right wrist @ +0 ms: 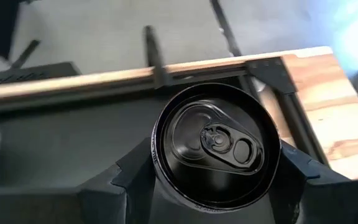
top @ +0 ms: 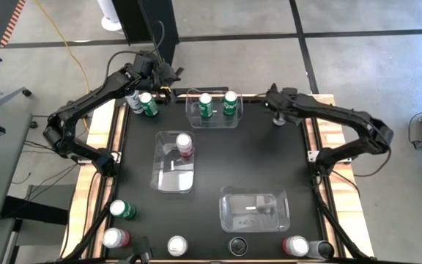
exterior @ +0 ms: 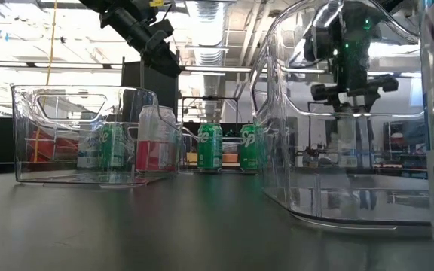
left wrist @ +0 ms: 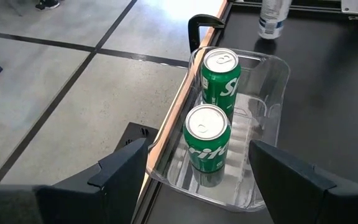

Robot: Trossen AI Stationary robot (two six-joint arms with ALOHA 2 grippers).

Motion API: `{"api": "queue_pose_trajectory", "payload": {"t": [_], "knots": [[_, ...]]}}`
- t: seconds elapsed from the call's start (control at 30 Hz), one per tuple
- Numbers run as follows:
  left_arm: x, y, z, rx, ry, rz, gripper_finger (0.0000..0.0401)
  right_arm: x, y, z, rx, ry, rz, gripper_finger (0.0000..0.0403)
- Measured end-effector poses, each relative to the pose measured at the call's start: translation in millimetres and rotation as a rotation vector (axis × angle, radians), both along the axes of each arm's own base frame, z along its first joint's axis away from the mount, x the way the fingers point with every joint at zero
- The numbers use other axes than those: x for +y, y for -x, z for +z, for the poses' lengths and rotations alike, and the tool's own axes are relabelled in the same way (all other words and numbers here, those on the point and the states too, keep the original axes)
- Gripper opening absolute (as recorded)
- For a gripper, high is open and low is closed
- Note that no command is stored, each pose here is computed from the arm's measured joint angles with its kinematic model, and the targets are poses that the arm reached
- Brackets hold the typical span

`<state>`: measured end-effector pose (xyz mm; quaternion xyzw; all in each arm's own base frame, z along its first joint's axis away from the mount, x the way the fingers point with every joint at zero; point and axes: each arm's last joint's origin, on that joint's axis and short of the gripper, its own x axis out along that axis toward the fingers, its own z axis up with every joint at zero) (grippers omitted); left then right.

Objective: Sort soda cans
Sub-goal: Put the white soda can into the bottom transparent bin

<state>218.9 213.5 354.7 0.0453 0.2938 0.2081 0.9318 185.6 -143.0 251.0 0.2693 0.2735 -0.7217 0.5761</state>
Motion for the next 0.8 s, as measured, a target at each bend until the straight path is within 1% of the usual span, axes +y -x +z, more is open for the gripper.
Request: {"api": "queue_pose_trajectory", "payload": {"t": [0.17,0.37,0.53,0.8], "knots": [[-0.2,0.0,-0.2,0.0,0.004,0.002,0.0277,25.0,-6.7,11.3,0.006,-0.006,0.178,0.0232],[-0.2,0.0,-0.2,-0.008,0.019,0.012,0.0277,61.8,-8.2,29.6,-0.03,0.013,0.405,0.0232],[-1.6,-1.2,-0.5,-0.018,0.044,0.022,0.0277,93.6,0.3,47.2,-0.08,0.035,0.608,0.0232],[-12.6,-10.7,-1.1,-0.025,0.077,-0.006,0.0277,140.3,22.1,69.8,-0.164,0.065,0.967,0.0232]]}}
